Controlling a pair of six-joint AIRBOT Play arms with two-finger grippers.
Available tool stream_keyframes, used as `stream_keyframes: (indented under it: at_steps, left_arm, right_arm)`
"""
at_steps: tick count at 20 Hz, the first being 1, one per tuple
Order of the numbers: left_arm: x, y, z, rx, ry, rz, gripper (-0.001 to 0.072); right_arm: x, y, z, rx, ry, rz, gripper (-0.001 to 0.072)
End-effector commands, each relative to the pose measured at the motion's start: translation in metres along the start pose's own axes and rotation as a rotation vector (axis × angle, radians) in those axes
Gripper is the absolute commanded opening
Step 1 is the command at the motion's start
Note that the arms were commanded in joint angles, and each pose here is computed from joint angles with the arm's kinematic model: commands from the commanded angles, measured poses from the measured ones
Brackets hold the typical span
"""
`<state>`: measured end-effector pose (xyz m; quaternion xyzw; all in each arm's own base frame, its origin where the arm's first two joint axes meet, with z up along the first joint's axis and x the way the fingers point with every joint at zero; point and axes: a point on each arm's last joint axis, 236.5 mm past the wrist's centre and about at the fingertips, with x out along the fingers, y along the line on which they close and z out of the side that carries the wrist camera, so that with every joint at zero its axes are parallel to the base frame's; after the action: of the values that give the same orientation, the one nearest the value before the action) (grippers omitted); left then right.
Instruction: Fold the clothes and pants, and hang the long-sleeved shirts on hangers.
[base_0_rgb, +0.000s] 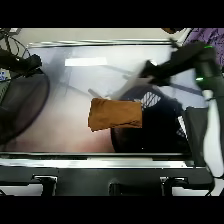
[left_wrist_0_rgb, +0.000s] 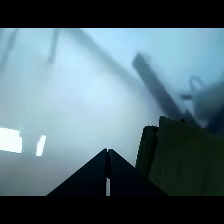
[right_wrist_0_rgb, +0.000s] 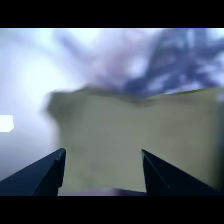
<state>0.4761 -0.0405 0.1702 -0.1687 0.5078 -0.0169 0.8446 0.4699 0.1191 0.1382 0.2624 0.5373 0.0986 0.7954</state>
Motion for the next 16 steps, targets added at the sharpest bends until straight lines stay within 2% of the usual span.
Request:
stream_keyframes:
  at_steps: [1, 4, 7, 11, 16]
  left_arm:
    - [-0.001, 0.006, 0.002, -0.004, -0.004, 0.005, 0.0019]
    - [-0.001, 0.008, 0.003, -0.004, -0.006, 0.008, 0.0018]
    - [-0.001, 0.008, 0.003, 0.032, -0.005, 0.007, 0.0019]
    - [-0.001, 0.008, 0.003, 0.045, -0.005, 0.007, 0.0018]
    - [-0.001, 0.008, 0.003, 0.044, -0.005, 0.007, 0.0019]
  right_arm:
    - [-0.043, -0.093, 0.005, 0.014, 0.056, 0.018, 0.0551]
    - [-0.018, -0.142, -0.021, 0.121, 0.166, 0.124, 0.055]
    - [0.032, -0.161, -0.059, 0.189, 0.268, 0.196, 0.0549]
    - [0.093, -0.156, -0.1, 0.223, 0.35, 0.269, 0.0541]
    - [0.145, -0.136, -0.114, 0.163, 0.364, 0.253, 0.0541]
